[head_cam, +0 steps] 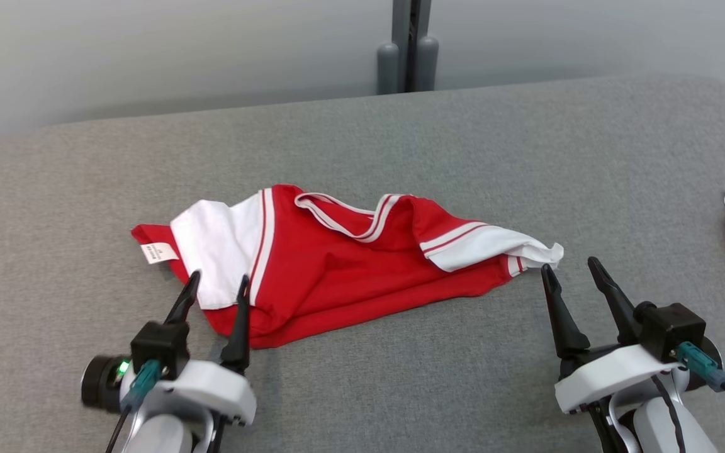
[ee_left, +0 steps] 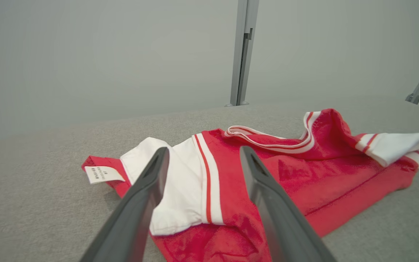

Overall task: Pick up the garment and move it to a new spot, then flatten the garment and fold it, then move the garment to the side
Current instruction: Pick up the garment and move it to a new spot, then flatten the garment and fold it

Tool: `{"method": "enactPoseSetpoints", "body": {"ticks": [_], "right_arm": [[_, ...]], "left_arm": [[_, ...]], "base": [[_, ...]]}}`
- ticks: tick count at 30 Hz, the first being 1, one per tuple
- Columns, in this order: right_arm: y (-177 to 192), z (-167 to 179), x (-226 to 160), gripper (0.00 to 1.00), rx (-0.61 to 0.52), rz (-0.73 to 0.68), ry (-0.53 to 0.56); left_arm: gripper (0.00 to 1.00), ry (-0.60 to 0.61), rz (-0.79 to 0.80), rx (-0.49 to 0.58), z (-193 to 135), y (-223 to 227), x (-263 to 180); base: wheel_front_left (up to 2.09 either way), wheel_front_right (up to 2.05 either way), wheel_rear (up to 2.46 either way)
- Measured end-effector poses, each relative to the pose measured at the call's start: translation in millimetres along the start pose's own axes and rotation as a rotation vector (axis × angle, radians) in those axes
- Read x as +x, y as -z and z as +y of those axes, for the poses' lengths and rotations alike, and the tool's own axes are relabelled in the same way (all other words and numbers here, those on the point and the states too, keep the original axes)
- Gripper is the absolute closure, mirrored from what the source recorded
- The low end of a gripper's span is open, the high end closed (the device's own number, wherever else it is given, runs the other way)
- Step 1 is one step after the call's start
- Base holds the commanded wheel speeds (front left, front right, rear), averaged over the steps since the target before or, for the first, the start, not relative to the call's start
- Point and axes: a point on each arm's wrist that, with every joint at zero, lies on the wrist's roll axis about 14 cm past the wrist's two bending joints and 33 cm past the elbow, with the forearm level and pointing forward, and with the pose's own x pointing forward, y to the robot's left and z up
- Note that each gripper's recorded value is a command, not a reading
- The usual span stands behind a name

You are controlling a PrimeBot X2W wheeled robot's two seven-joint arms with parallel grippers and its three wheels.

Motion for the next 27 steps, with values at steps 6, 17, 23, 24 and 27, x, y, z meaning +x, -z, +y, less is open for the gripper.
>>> {"method": "enactPoseSetpoints", "body": {"ticks": [6, 17, 23, 24, 27], "right_arm": [[-0.8, 14.8, -5.3, 0.0, -0.002, 0.0, -0.039], [8.9, 25.6, -22.3, 0.0, -0.001, 0.03, -0.063], [13.6, 29.6, -21.0, 0.0, -0.002, 0.043, -0.076], [14.4, 30.8, -20.4, 0.0, -0.005, 0.045, -0.08], [15.9, 34.9, -17.6, 0.0, -0.006, 0.05, -0.094]], "left_arm": [[0.0, -0.118, 0.027, 0.009, 34.4, 12.1, -42.5], [0.0, -0.249, 0.055, 0.007, 64.5, 25.3, -97.3], [0.0, -0.255, 0.055, -0.006, 64.5, 26.0, -100.0], [0.0, -0.254, 0.058, -0.012, 63.4, 27.0, -100.1], [0.0, -0.25, 0.066, -0.02, 60.4, 29.9, -100.3]], "base": [[0.0, 0.0, 0.0], [0.0, 0.0, 0.0], [0.0, 0.0, 0.0], [0.0, 0.0, 0.0], [0.0, 0.0, 0.0]]}}
